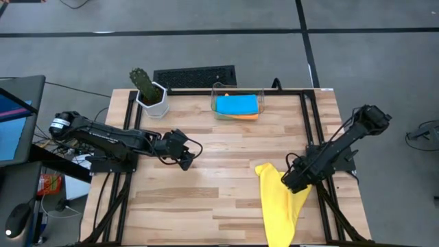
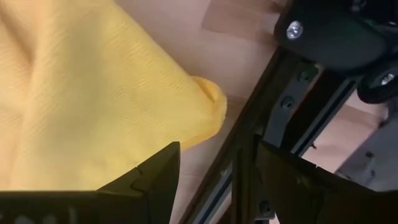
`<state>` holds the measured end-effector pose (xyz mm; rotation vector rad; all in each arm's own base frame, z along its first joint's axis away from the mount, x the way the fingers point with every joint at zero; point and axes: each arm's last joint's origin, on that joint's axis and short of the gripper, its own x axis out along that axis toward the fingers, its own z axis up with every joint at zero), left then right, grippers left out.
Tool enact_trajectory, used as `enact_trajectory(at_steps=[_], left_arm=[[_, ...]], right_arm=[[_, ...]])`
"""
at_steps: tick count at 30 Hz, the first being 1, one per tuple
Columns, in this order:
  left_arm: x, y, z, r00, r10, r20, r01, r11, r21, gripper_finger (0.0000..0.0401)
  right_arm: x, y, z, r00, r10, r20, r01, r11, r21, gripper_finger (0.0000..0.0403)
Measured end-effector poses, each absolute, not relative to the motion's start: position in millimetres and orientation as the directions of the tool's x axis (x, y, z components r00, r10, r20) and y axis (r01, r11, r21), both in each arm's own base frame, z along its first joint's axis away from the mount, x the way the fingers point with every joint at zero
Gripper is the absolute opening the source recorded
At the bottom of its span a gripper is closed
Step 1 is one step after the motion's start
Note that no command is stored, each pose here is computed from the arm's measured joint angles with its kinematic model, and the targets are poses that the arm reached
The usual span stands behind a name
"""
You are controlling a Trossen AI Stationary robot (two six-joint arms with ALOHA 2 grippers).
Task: Fold microfiber towels
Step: Fold the yellow towel
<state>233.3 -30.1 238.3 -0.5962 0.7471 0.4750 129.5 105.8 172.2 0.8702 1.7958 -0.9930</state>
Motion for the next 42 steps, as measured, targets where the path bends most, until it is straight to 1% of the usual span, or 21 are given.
enact_trajectory(at_steps=[5,7,10,13,15,18,22,25,27,32,36,39,42], left_arm=[[233.6,-30.2,238.6,0.647,0.187,-0.74,-0.591,0.736,-0.33,0.0208],[234.4,-30.3,239.3,0.655,0.185,-0.733,-0.582,0.742,-0.333,0.0208],[235.6,-30.6,240.2,0.667,0.182,-0.723,-0.573,0.746,-0.34,0.0208],[236.6,-30.7,241.1,0.677,0.18,-0.714,-0.567,0.746,-0.349,0.0208],[236.5,-30.7,241.0,0.676,0.181,-0.715,-0.567,0.746,-0.348,0.0208],[236.5,-30.7,241.0,0.676,0.181,-0.715,-0.567,0.746,-0.348,0.0208],[236.5,-30.7,241.0,0.676,0.181,-0.715,-0.562,0.754,-0.341,0.0208],[236.5,-30.7,241.0,0.676,0.181,-0.715,-0.556,0.762,-0.333,0.0208],[236.5,-30.7,241.0,0.675,0.181,-0.715,-0.555,0.763,-0.331,0.0208],[236.4,-30.7,240.9,0.674,0.181,-0.716,-0.555,0.764,-0.33,0.0208],[236.3,-30.7,240.8,0.673,0.18,-0.717,-0.555,0.764,-0.329,0.0208],[236.2,-30.7,240.7,0.673,0.18,-0.718,-0.555,0.764,-0.329,0.0208],[236.2,-30.7,240.7,0.672,0.18,-0.718,-0.555,0.764,-0.329,0.0208]], right_arm=[[132.0,108.3,155.7,-0.45,0.218,-0.866,0.848,0.408,-0.338,0.024],[138.5,113.7,147.6,-0.433,0.257,-0.864,0.858,0.413,-0.307,0.024],[147.3,119.2,133.9,-0.43,0.279,-0.859,0.863,0.405,-0.301,0.024],[158.5,124.4,120.8,-0.409,0.331,-0.85,0.878,0.395,-0.269,0.0239],[168.8,128.6,115.7,-0.367,0.391,-0.844,0.897,0.389,-0.21,0.0239],[192.5,133.4,114.2,-0.291,0.437,-0.851,0.924,0.36,-0.13,0.0239],[231.1,133.3,122.6,-0.14,0.403,-0.905,0.946,0.325,-0.001,0.0239],[250.7,126.0,132.2,-0.053,0.329,-0.943,0.94,0.335,0.064,0.0239],[257.4,121.9,140.0,-0.015,0.283,-0.959,0.935,0.343,0.086,0.024],[249.1,112.6,164.2,-0.034,0.168,-0.985,0.937,0.349,0.027,0.024],[232.8,107.4,170.6,-0.132,0.062,-0.989,0.934,0.343,-0.103,0.024],[231.3,106.1,170.6,-0.146,0.046,-0.988,0.928,0.353,-0.121,0.024],[232.1,107.0,165.3,-0.114,0.058,-0.992,0.929,0.359,-0.086,0.024]])
